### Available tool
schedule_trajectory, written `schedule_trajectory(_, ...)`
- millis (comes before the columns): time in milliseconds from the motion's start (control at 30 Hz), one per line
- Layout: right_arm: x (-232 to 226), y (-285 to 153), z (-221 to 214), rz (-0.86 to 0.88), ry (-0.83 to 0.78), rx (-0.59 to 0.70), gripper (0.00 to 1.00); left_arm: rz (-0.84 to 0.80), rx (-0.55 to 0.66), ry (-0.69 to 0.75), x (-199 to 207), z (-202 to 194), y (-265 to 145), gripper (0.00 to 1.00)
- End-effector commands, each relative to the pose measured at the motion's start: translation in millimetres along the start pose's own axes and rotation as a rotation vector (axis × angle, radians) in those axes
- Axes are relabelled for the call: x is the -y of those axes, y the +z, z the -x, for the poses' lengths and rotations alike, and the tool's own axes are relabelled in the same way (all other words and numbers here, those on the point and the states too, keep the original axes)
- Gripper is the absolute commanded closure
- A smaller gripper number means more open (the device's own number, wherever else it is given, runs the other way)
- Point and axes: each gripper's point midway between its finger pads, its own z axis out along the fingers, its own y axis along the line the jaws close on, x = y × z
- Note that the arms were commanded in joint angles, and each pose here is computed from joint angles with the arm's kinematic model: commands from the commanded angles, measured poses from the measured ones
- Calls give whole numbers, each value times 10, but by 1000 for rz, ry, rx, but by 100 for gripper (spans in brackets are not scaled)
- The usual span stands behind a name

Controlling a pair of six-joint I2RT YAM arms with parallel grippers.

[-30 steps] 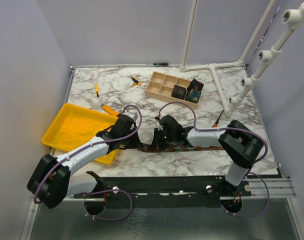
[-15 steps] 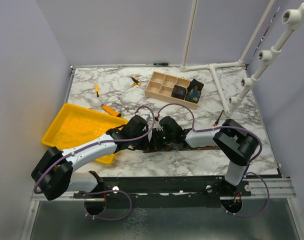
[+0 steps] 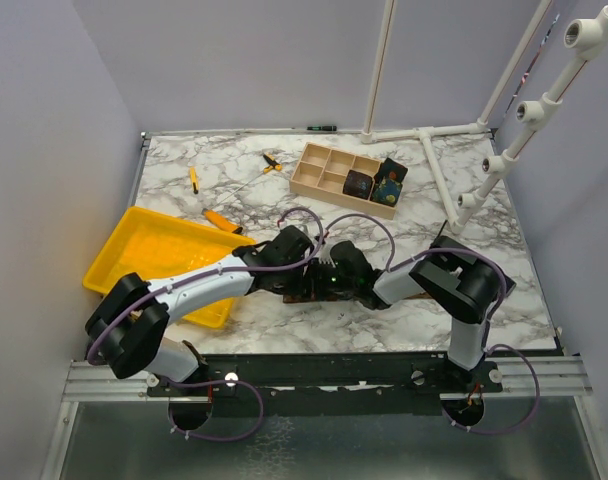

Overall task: Roll the ties
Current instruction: Roll the tie at the center of the board.

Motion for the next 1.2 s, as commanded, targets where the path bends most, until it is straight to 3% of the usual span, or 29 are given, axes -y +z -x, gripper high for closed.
schedule_trajectory(0,95,28,-264,-5,18,-64,100,-43,102,-21,262,339,91,100)
schedule_trajectory(133,90,-108,-176,-32,12,6,98,5,113,-22,187,343,113,100)
schedule_trajectory(300,118,-291,29,-125,12,106,74,108,120,-10,-23,322,68,100)
schedule_trajectory(400,133,-344,104,-166,12,132,71,149,118,1,-100,325,41,100)
schedule_trajectory(500,157,-363,138,-198,11,136,73,157,121,5,-110,330,14,100)
schedule_trajectory(733,207,-193,26,-186,20,65,88,148,124,4,-84,346,-17,100)
schedule_trajectory(1167,209,-46,-37,-154,35,20,93,128,130,14,17,387,-36,100)
